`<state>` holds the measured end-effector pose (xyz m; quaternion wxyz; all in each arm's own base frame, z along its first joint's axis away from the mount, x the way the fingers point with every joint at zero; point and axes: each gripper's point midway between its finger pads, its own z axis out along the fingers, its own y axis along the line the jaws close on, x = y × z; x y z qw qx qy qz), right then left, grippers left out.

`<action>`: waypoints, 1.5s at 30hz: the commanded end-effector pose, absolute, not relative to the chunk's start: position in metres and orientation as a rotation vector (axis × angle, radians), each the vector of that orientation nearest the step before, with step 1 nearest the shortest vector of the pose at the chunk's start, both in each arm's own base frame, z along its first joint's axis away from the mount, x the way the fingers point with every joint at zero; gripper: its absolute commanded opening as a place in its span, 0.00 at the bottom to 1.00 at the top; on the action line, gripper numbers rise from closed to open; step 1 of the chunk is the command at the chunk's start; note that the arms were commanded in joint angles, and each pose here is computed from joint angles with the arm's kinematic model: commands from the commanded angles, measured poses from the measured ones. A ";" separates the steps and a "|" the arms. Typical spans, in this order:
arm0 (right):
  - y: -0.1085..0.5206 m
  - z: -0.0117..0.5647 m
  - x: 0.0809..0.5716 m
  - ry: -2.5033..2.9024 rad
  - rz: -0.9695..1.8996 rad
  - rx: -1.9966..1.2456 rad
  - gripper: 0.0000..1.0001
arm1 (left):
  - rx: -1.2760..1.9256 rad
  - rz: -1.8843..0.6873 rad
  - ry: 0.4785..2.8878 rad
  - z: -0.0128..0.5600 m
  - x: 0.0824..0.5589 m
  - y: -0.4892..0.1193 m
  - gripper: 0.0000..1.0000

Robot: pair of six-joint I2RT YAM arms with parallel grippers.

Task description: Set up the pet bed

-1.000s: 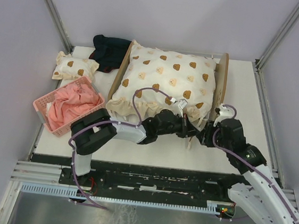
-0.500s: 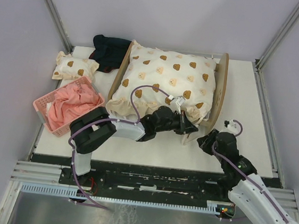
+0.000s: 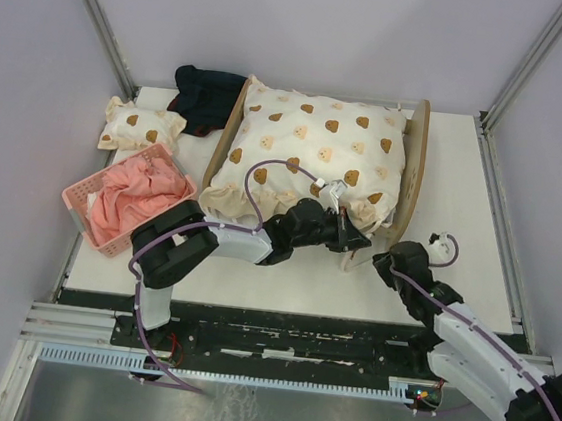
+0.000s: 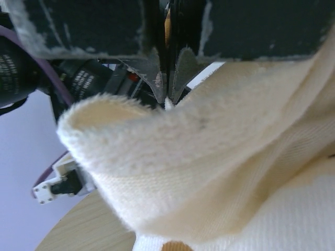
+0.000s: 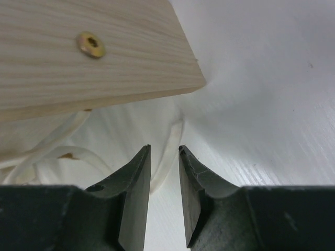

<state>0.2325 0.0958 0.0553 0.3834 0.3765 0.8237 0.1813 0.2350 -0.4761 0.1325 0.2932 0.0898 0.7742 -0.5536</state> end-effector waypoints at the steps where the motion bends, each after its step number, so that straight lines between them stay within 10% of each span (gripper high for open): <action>1: 0.102 0.059 0.256 1.982 0.524 1.029 0.36 | 0.233 -1.517 2.020 0.146 0.241 -0.480 0.03; 17: 0.092 0.021 0.249 2.046 0.337 1.144 0.36 | 0.204 -1.531 2.020 0.144 0.241 -0.478 0.03; 23: 0.079 0.022 0.245 2.070 0.227 1.060 0.02 | 0.201 -1.530 2.024 0.142 0.240 -0.477 0.03; 45: 0.115 0.148 0.257 1.950 0.216 -0.279 0.02 | 0.242 -1.504 2.060 0.121 0.221 -0.465 0.03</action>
